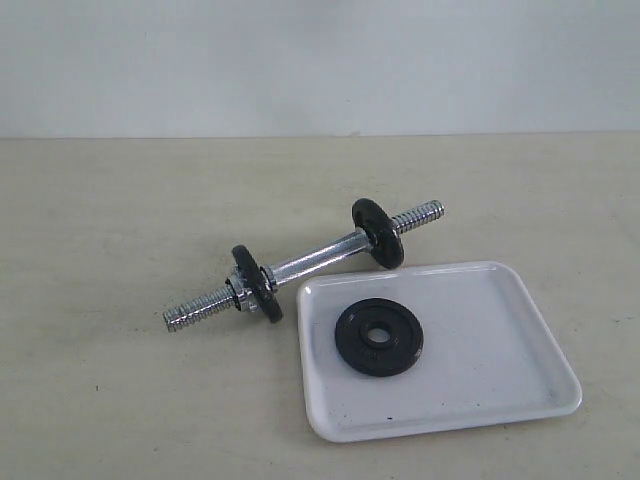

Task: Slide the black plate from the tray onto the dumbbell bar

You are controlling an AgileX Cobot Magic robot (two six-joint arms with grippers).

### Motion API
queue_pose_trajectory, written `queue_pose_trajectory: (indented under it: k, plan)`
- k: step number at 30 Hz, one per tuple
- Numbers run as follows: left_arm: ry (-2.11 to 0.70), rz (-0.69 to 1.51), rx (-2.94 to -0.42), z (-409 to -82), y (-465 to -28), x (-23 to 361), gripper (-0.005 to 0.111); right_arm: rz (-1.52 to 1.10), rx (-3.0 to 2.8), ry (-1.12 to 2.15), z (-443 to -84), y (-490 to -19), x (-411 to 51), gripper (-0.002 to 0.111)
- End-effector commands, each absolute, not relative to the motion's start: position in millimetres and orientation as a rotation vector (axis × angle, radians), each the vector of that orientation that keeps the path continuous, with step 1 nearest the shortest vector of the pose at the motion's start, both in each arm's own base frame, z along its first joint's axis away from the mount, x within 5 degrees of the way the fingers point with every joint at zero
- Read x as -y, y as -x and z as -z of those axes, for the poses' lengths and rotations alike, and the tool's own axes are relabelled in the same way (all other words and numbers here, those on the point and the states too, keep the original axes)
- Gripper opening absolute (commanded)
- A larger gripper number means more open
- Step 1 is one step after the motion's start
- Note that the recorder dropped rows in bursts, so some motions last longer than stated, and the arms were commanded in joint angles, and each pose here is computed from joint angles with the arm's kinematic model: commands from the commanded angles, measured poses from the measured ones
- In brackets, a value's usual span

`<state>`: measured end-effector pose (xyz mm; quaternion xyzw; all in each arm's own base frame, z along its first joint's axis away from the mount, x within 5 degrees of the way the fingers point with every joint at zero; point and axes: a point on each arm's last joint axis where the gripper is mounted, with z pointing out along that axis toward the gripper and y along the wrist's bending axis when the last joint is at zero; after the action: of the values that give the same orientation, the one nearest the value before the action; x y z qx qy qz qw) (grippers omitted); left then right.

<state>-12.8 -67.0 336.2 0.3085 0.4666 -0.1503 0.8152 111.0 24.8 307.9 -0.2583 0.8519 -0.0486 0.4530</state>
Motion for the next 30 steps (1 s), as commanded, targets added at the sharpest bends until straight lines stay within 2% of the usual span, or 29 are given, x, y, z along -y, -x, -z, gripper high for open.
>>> queue_pose_trajectory:
  k: [1, 18, 21, 24, 30]
  plan:
    - [-0.652, 0.3, -1.055, -332.8, 9.1, 65.7, 0.004, 0.117, -2.184, 0.596, -302.7, -118.2, -25.1, 0.0]
    - [-0.657, 0.292, -1.14, -326.1, 5.8, 64.9, 0.004, 0.179, -2.269, 0.626, -296.6, -115.3, -20.3, 0.0]
    - [-0.643, 0.313, -1.149, -326.1, 5.8, 64.9, 0.004, 0.183, -2.293, 0.629, -295.1, -113.9, -19.6, 0.004]
    - [-0.648, 0.321, -1.151, -325.8, 6.1, 65.5, 0.004, 0.185, -2.309, 0.631, -294.1, -112.9, -19.1, 0.02]
    - [-0.649, 0.327, -1.153, -325.7, 6.3, 65.8, 0.004, 0.168, -2.318, 0.59, -294.1, -112.9, -19.1, 0.085]
